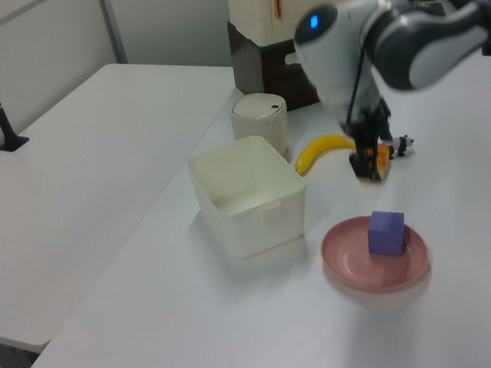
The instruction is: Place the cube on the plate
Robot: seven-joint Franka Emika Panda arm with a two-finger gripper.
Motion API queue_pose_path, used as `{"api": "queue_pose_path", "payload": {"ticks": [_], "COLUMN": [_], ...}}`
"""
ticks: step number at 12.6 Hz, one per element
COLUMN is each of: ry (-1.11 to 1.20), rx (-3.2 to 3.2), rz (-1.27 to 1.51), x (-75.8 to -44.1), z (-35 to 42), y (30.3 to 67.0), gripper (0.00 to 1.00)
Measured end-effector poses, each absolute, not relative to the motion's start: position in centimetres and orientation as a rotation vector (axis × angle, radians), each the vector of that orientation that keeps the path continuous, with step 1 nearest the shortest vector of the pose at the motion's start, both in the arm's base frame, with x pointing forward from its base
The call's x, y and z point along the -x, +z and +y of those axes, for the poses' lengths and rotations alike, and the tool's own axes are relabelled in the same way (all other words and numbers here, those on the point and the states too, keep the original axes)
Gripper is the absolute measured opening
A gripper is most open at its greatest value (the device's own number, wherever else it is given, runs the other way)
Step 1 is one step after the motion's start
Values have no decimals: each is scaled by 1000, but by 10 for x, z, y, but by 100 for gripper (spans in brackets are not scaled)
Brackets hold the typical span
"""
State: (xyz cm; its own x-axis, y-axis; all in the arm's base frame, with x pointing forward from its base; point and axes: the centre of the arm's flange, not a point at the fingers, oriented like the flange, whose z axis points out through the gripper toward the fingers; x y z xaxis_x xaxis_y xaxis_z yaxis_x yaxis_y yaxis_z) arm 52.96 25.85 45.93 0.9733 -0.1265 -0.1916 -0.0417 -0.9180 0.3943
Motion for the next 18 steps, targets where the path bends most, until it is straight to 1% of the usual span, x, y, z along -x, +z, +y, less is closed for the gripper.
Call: {"api": "queue_pose_path", "payload": {"ticks": [1,2,3,6,8,9,12,13,16,18], "ry": [-300,-288,-274,-226,-190,-157,-89,-72,20,101], "rx": [-2743,-2788,-2819,-2935,-2991,-3035,-3109,-3118,-3112,-3100], "rz": [-113,-110,-115,-151,-171,-198,-297,-339,-375,-407], "x": [-534,-542,-546,-546,-540,-531,-507,-502,-510,-524], "z": [242,212,188,94,50,11,-72,-91,-105,-118], "y": [481,516,539,619,648,668,696,700,700,691], "gripper": [100,100,100,100,100,100,100,100,100,100]}}
